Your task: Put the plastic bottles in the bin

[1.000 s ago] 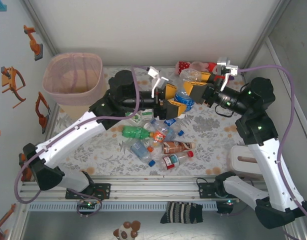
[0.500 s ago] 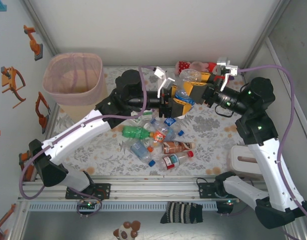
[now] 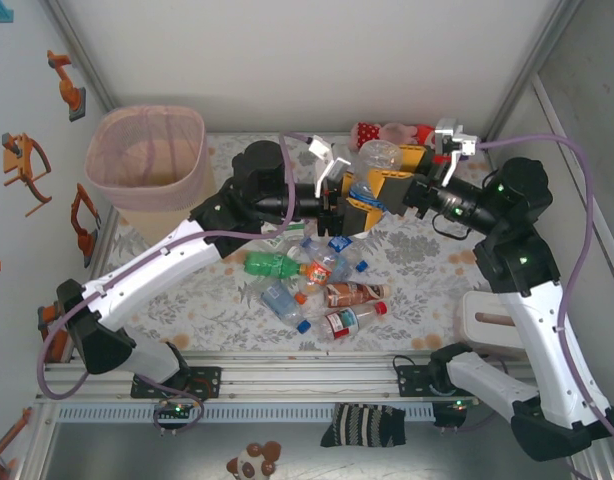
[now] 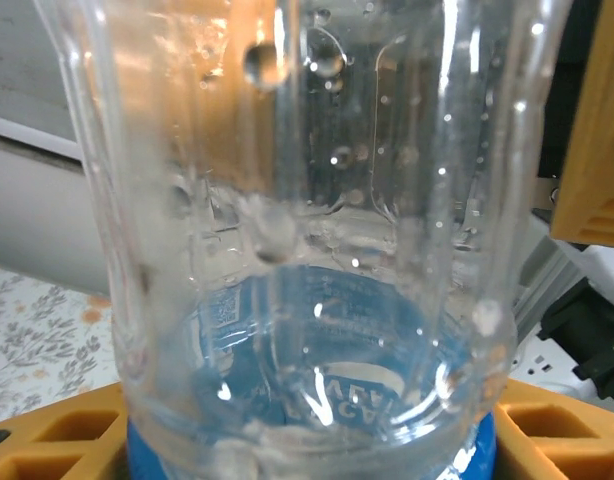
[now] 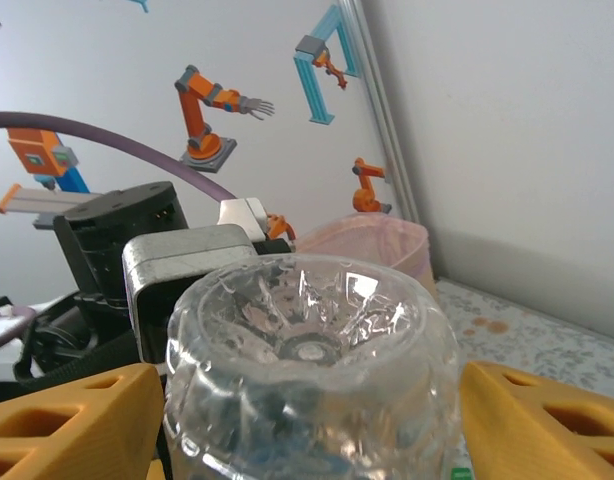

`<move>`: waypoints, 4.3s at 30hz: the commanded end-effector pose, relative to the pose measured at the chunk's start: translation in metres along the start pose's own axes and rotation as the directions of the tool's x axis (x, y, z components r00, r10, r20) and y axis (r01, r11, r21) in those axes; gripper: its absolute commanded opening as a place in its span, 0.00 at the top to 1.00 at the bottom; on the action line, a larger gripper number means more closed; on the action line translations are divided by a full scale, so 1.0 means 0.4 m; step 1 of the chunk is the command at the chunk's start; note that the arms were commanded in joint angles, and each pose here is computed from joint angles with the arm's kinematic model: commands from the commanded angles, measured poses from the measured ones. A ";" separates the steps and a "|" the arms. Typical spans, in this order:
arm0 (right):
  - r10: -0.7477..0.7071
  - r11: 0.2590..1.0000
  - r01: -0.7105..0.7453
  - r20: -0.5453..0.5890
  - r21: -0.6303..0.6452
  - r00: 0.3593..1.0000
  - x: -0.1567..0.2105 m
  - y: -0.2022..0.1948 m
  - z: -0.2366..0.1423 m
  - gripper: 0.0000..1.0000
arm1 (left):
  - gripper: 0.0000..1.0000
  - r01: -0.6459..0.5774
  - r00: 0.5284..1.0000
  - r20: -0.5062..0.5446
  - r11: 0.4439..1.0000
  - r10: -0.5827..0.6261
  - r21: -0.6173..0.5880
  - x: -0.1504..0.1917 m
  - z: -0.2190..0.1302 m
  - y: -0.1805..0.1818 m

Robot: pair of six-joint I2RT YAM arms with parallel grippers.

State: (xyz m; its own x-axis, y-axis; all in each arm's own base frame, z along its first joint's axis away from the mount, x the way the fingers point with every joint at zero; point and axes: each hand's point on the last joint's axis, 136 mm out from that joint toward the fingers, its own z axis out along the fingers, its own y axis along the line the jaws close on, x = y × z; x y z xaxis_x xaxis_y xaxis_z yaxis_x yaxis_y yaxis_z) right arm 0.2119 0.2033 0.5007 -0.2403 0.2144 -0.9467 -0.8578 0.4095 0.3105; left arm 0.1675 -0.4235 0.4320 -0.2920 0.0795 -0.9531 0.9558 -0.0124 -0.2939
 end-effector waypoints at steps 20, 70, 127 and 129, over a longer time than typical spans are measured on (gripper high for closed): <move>-0.087 0.968 0.081 0.017 0.239 0.996 -0.015 -0.029 -0.087 0.21 | 0.45 0.023 0.992 -0.067 0.667 -0.110 -0.745 -0.041 -0.521 0.346; -0.035 0.962 0.068 -0.129 0.266 0.991 0.039 -0.076 -0.056 0.22 | 0.40 -0.158 0.736 -0.045 -0.107 -0.676 -0.981 0.420 -1.291 0.835; 0.104 0.871 0.033 -0.250 0.490 0.963 0.200 -0.197 -0.116 0.24 | 0.30 0.240 0.946 0.139 0.343 -0.292 -0.908 -0.021 -0.843 0.590; 0.105 0.867 0.036 -0.253 0.497 0.962 0.202 -0.200 -0.117 0.24 | 0.31 0.216 0.951 0.116 0.350 -0.286 -0.912 -0.021 -0.798 0.583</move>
State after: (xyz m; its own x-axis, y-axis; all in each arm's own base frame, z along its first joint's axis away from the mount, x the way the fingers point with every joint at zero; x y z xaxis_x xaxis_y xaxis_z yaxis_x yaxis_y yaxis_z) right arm 0.2386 0.1512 0.3972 -0.4464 0.0345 -0.8942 -0.5444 0.7826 0.3020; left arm 0.4091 -0.0936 0.3877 -0.5719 -0.0156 -0.8202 0.3096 0.9218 -0.2335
